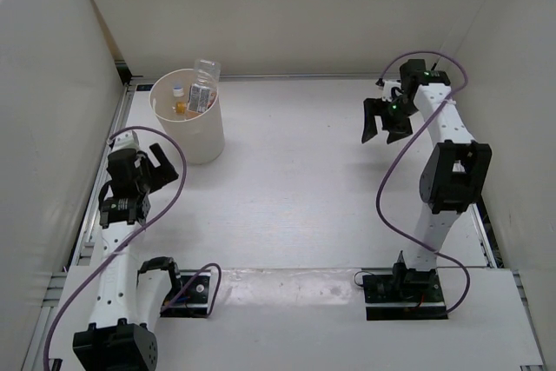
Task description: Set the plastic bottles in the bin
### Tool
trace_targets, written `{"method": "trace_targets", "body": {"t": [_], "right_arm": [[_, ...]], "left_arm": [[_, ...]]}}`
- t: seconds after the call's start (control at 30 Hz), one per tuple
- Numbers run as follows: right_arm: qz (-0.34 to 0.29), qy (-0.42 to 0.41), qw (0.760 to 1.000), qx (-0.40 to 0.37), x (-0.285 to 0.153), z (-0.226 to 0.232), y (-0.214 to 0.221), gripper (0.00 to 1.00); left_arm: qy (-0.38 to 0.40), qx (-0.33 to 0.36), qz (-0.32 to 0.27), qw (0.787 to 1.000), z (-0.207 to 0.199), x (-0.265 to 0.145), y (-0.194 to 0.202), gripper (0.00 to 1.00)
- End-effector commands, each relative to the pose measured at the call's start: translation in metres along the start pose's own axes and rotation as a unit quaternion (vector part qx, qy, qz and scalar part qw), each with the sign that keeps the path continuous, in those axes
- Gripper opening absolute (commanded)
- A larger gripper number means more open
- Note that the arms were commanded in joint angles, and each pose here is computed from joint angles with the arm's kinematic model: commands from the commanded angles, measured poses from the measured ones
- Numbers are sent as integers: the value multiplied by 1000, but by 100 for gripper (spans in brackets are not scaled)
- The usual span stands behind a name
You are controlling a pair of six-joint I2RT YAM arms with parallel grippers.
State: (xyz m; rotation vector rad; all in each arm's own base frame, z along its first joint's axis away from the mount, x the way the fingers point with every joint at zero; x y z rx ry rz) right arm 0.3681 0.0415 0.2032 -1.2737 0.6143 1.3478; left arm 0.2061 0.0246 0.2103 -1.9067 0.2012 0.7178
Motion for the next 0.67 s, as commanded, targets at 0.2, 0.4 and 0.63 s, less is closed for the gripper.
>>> {"method": "trace_targets", "body": {"t": [0.2, 0.4, 0.63], "right_arm": [[-56, 49, 996, 42, -46, -24, 32, 90], [-65, 61, 994, 58, -38, -28, 50, 90], [-85, 98, 990, 51, -49, -23, 56, 90]], "left_arm": [[74, -26, -41, 996, -16, 28, -2, 99], [72, -4, -34, 997, -21, 44, -13, 99], [49, 28, 19, 998, -21, 69, -15, 99]]}}
Point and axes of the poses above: each gripper's point midway between its finger pads, its own x axis out along the fingers, its own z axis along the line the jaws close on, y = z × x, the point moved 7 cm from there along -x, back along the fingers, and after that the axes turned 5 degrees about -x, right-handed, at the moved point
